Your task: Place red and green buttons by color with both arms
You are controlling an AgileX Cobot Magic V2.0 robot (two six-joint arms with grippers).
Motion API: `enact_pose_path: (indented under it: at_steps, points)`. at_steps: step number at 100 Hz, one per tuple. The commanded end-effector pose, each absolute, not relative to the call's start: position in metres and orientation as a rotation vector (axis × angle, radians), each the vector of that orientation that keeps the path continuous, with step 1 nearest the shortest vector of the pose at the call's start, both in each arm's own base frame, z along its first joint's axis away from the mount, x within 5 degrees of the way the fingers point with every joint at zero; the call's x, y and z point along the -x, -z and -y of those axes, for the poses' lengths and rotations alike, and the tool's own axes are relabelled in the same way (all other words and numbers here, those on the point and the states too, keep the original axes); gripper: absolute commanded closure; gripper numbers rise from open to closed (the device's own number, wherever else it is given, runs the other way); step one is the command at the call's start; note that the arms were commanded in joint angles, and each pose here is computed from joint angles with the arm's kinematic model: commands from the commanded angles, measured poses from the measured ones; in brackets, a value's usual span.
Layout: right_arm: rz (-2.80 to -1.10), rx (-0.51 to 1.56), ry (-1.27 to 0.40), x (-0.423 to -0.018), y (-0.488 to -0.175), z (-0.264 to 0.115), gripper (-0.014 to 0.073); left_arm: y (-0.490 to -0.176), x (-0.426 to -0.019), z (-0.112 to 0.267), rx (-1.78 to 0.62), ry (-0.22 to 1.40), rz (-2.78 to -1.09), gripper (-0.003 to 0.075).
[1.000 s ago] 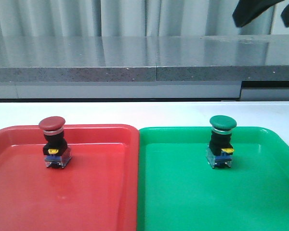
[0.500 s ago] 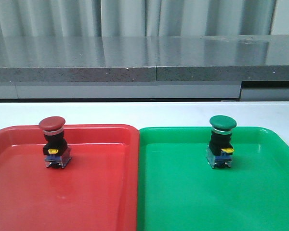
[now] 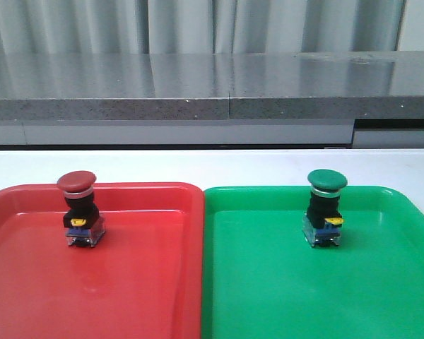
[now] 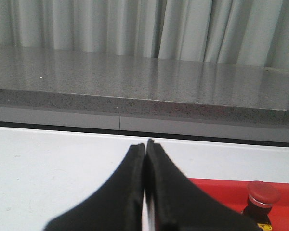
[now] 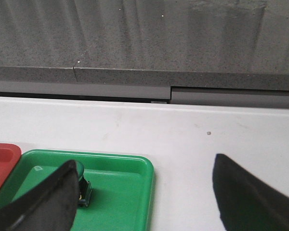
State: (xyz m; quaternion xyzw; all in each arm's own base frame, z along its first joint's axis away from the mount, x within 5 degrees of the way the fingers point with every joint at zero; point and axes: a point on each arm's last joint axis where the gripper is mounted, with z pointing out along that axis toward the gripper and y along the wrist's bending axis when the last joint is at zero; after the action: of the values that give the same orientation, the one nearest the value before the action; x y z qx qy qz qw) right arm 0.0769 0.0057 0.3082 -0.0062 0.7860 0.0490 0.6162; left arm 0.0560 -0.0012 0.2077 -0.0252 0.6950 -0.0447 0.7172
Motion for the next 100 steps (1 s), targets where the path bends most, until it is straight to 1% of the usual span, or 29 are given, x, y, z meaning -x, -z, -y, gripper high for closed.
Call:
enact_pose_path:
  at_steps: [1, 7, 14, 26, 28, 33, 37, 100]
  points:
    - [-1.718, 0.027, -0.105, -0.0781, -0.3225, -0.0058, 0.0092, -0.2022, -0.0551, 0.0018, 0.052, 0.11, -1.47, 0.0739]
    - [-1.718, 0.027, -0.105, -0.0781, -0.3225, -0.0058, 0.0165, -0.2022, -0.0551, 0.0018, 0.052, 0.11, -1.47, 0.0739]
    - [-1.718, 0.027, -0.105, -0.0781, -0.3225, -0.0058, 0.0286, -0.2022, -0.0551, 0.0018, 0.052, 0.11, -1.47, 0.0739]
    - [-1.718, 0.027, -0.105, -0.0781, -0.3225, -0.0058, 0.054, -0.2022, -0.0551, 0.0018, 0.052, 0.11, -1.47, 0.0739]
    - [-1.718, 0.027, -0.105, -0.0781, -0.3225, -0.0058, 0.0567, -0.2022, -0.0551, 0.0018, 0.052, 0.11, -1.47, 0.0739]
    - [-1.718, 0.027, -0.105, -0.0781, -0.3225, -0.0058, 0.0669, -0.2022, -0.0551, 0.0018, 0.052, 0.11, -1.47, 0.0739]
    - [-1.717, 0.027, -0.105, -0.0781, -0.3226, -0.0059, 0.0658, -0.2022, -0.0551, 0.0018, 0.052, 0.11, -1.47, 0.0739]
    - [-1.717, 0.028, -0.104, -0.0781, -0.3225, -0.0058, 0.0663, -0.2022, -0.0551, 0.0018, 0.052, 0.11, -1.47, 0.0739]
